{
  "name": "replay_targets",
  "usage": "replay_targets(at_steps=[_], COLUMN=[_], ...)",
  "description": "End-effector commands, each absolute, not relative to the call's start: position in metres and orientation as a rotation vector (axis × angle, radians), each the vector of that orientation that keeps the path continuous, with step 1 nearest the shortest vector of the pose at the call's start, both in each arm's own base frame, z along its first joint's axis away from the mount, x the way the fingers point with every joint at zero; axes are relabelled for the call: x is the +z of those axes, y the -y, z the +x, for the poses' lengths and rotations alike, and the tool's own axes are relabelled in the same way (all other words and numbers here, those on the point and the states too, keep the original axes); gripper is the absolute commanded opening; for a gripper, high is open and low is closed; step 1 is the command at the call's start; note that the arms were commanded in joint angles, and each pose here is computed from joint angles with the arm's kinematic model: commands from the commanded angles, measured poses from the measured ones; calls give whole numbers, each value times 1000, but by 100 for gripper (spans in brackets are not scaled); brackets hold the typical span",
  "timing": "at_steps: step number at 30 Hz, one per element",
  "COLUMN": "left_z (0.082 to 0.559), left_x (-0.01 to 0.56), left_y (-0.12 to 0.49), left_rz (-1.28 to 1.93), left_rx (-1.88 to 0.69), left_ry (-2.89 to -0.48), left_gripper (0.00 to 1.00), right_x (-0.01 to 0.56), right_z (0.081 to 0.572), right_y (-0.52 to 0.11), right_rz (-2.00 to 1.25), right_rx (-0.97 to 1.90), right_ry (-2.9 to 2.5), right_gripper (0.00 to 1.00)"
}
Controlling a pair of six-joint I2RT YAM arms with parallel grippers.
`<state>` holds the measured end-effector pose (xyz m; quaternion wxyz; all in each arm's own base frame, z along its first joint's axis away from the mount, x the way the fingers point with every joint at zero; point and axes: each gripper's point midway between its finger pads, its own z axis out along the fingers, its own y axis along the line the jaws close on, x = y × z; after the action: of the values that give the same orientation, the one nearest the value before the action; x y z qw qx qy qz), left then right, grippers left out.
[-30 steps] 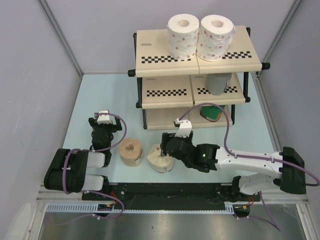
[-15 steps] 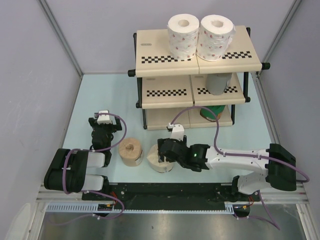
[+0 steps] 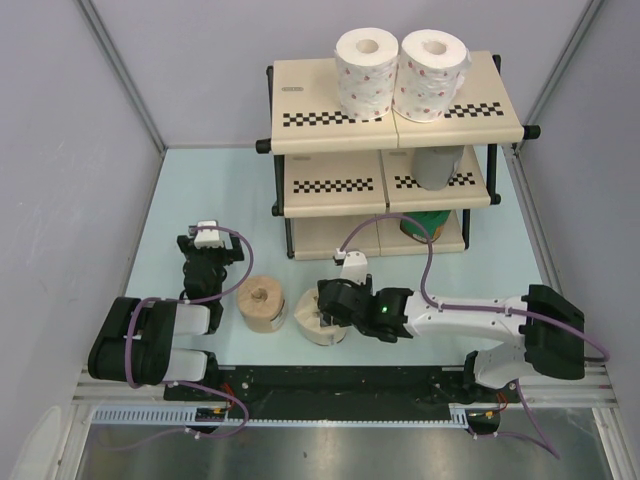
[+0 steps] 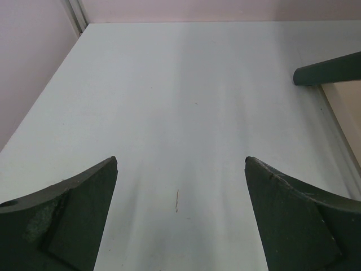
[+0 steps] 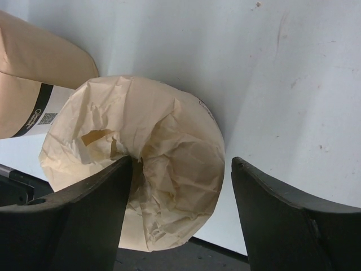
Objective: Place and organize the paper towels onto the shelf
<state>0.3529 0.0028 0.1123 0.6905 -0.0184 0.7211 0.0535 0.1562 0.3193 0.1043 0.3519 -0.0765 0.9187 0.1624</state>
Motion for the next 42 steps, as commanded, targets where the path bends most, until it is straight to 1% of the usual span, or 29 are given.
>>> replay_targets(at_steps=[1,7,12,25,29,31,34,35,37,38,42], left_z=[358,358,358,358,358,358,358,358,358,358,358], left_x=[131,132,131,132,131,132,131,132,132,131,131], left_y=[0,0,-1,0,0,0,0,0,0,0,0], left_rz=[-41,-40,-42,-41,-41,-40,-41,-41,-41,-40,-41], left_rx=[94,95,95,96,94,95,94,94,94,95,94], left_ry=[-1548,-1547,-1548,-1547,-1548,-1547,-1548,-1547,-1547,-1550,-1548], left_gripper=[100,100,100,100,100,100,100,100,100,100,100], right_x=[94,86,95,152,178,179,179,178,175,174,178], right_z=[157,157,159,172,180,186,189,188,187,186,174], right_y=[-318,-317,-313,-281,-267,-264,-262,-262,-263,-264,-290], right_rz=[-187,-181,-139,7,68,82,76,66,53,25,-107], right_rx=[390,362,347,333,387,415,423,415,421,420,546], right_ry=[-2402,-2412,-2365,-2150,-2087,-2101,-2118,-2120,-2130,-2133,-2129], right_gripper=[74,65,59,58,56,56,61,66,70,74,77])
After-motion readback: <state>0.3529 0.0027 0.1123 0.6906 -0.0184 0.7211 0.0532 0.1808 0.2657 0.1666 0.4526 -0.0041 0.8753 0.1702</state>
